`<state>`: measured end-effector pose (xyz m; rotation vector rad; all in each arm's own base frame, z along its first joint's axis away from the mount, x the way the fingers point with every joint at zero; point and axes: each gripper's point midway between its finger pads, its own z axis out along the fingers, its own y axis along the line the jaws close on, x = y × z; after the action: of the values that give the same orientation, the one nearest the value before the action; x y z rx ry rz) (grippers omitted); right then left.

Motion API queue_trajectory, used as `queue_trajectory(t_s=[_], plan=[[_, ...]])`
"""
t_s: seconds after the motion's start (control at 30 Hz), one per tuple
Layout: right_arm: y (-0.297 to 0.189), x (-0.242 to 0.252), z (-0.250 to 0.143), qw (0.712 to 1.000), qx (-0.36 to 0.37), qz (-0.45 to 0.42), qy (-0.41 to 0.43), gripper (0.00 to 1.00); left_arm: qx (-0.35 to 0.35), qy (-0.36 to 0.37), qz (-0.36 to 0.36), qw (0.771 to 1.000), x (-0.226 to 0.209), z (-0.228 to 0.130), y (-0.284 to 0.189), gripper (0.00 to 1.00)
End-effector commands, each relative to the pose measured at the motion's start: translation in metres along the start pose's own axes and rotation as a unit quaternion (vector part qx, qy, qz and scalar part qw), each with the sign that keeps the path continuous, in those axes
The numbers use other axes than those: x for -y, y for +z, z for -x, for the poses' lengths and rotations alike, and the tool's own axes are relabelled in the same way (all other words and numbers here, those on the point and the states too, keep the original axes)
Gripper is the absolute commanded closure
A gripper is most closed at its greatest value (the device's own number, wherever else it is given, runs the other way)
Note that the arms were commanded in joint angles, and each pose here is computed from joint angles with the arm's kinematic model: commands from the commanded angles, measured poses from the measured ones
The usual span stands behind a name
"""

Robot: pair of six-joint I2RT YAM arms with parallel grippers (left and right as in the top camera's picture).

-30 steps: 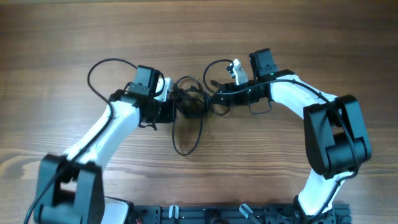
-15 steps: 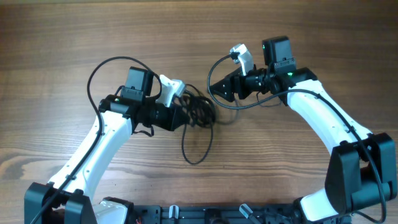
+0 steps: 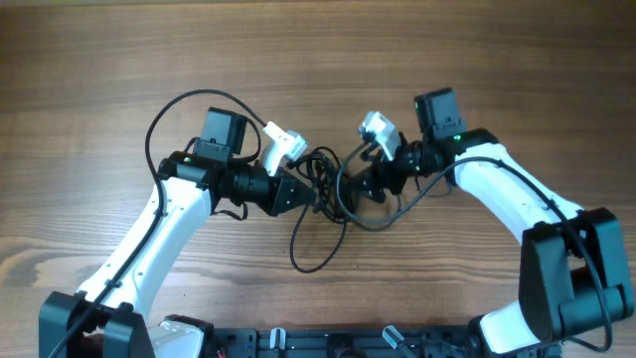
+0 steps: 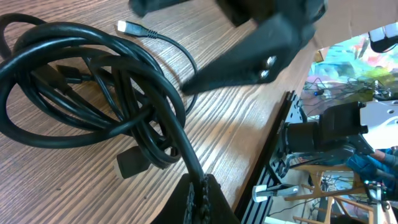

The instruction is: Untangle cables

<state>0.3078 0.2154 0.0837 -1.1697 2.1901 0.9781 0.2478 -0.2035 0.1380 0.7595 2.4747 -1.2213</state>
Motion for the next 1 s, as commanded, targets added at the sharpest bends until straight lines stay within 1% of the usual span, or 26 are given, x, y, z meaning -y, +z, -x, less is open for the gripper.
queue_trajectory(t_s=[0.0,0.13,0.2,0.3,0.4,0.47,0.5,0.53,0.57,0.6,0.63,0.67,0.7,0.77,0.97], plan=[[0.019,-0.019,-0.01,0.999,-0.003,0.028,-0.044,0.11,0.021,0.029,-0.045,0.998,0.022,0.01,-0.008,0.96],[0.031,-0.023,-0.012,0.998,-0.009,0.018,-0.066,0.11,0.026,0.026,-0.089,0.995,0.037,0.011,-0.01,0.96],[0.032,-0.015,-0.009,0.999,-0.01,-0.005,-0.05,0.13,0.031,0.03,-0.119,0.992,0.047,0.012,-0.012,0.96],[0.031,0.011,-0.008,0.997,-0.014,-0.075,-0.012,0.24,0.044,0.053,-0.181,0.981,0.068,0.014,-0.019,0.96],[0.031,0.017,-0.001,0.996,-0.001,-0.088,-0.016,0.4,0.053,0.055,-0.22,0.972,0.081,0.016,-0.025,0.96],[0.03,0.019,0.003,0.995,0.007,-0.093,-0.024,0.55,0.057,0.054,-0.24,0.967,0.088,0.017,-0.028,0.96],[0.029,0.023,0.004,0.995,0.009,-0.101,-0.019,0.57,0.059,0.054,-0.247,0.966,0.09,0.017,-0.029,0.96],[0.028,0.03,0.005,0.993,0.01,-0.121,-0.005,0.64,0.059,0.054,-0.248,0.966,0.09,0.017,-0.029,0.96],[0.025,0.039,0.006,0.989,0.012,-0.149,0.018,0.74,0.058,0.052,-0.248,0.966,0.09,0.016,-0.029,0.96],[0.021,0.05,0.006,0.983,0.014,-0.177,0.042,0.88,0.056,0.048,-0.246,0.967,0.089,0.016,-0.029,0.96],[0.016,0.061,0.005,0.975,0.018,-0.209,0.071,0.96,0.052,0.037,-0.239,0.969,0.086,0.014,-0.029,0.96],[0.012,0.069,0.004,0.968,0.021,-0.231,0.094,0.96,0.048,0.026,-0.229,0.972,0.082,0.013,-0.028,0.96],[0.004,0.08,0.001,0.957,0.027,-0.259,0.128,0.96,0.037,-0.001,-0.206,0.978,0.074,0.009,-0.026,0.96],[-0.004,0.091,-0.003,0.946,0.031,-0.281,0.155,0.96,0.025,-0.027,-0.177,0.984,0.063,0.004,-0.024,0.96],[-0.033,0.121,-0.02,0.909,0.047,-0.34,0.235,0.96,0.005,-0.104,-0.111,0.988,0.034,-0.011,-0.03,0.96]])
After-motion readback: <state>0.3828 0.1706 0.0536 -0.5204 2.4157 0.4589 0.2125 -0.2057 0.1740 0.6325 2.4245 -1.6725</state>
